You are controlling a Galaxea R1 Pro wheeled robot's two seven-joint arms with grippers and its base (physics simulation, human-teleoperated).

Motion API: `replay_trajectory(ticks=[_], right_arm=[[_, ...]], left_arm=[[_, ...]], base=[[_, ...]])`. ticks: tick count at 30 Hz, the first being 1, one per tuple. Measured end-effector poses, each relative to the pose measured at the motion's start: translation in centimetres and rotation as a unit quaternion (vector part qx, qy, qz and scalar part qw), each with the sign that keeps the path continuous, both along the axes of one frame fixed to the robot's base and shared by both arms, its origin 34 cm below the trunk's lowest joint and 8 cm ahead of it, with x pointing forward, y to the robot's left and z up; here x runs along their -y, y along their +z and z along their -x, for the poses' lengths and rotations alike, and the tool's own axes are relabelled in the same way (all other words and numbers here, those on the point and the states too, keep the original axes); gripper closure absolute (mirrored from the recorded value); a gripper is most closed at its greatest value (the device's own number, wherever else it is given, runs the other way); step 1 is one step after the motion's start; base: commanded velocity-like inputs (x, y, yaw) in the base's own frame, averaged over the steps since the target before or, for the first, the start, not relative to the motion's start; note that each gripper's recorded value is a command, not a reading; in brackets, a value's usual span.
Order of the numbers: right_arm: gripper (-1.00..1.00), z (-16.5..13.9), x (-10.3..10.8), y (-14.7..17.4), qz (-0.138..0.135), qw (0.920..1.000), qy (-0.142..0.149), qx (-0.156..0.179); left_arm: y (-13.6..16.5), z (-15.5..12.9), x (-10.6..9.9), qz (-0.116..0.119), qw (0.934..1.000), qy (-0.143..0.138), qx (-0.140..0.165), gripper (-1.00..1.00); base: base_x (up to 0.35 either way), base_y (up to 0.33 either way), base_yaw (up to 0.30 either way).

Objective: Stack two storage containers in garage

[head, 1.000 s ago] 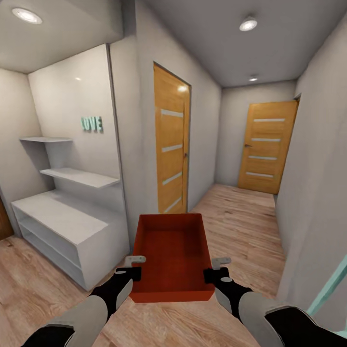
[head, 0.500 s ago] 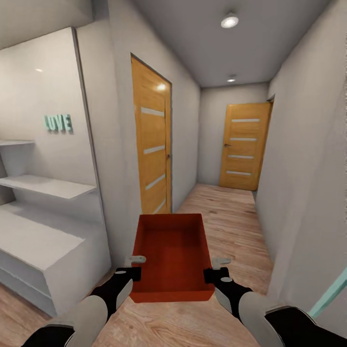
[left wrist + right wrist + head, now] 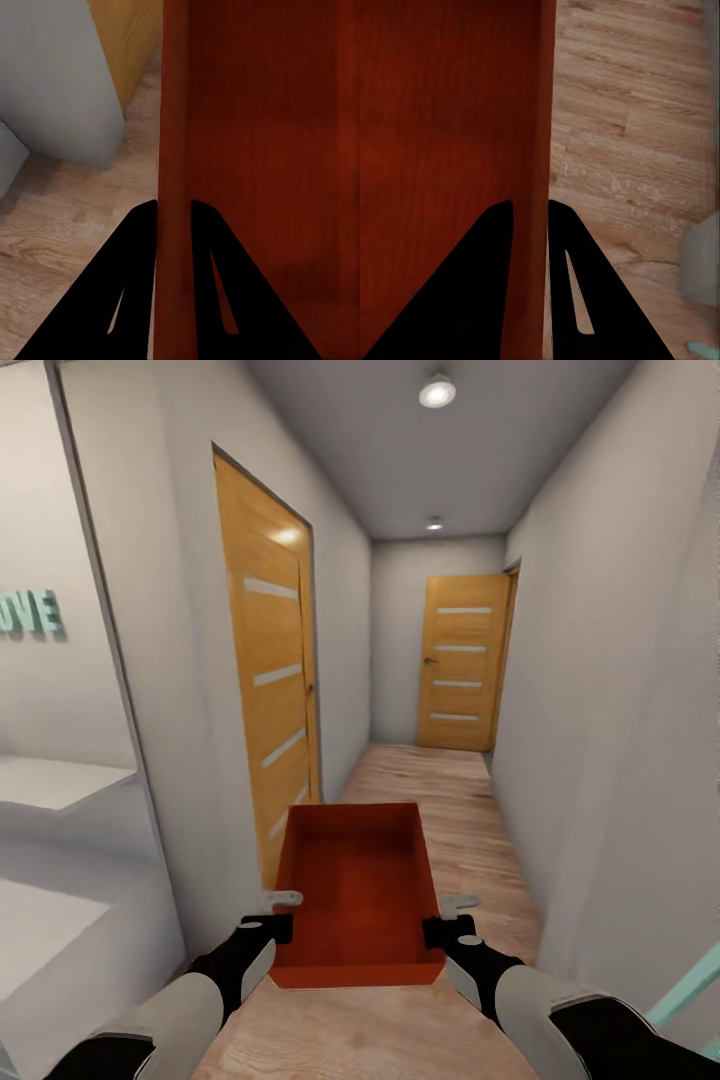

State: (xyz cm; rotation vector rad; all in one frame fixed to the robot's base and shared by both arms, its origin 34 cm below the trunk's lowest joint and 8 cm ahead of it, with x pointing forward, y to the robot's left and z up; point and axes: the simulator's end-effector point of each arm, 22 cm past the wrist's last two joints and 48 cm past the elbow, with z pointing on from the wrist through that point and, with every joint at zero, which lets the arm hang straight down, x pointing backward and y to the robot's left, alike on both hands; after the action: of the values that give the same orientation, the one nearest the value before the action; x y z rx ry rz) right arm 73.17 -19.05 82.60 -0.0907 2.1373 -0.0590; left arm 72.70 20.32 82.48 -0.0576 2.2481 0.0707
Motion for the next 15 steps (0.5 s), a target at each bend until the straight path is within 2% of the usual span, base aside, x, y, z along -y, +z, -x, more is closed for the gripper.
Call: replay_trajectory(ticks=[13, 15], right_arm=[[1.0, 0.02, -0.01, -0.03, 0.0, 1.0, 0.0, 0.0], [1.0, 0.02, -0.05, -0.02, 0.0, 1.0, 0.0, 0.0]], left_arm=[[-0.03, 0.02, -0.01, 0.0, 1.0, 0.0, 0.0, 1.0], [-0.03, 0.01, -0.05, 0.0, 1.0, 0.0, 0.0, 1.0]], base=[[0.322, 0.172, -0.287], [0.323, 0.09, -0.122]])
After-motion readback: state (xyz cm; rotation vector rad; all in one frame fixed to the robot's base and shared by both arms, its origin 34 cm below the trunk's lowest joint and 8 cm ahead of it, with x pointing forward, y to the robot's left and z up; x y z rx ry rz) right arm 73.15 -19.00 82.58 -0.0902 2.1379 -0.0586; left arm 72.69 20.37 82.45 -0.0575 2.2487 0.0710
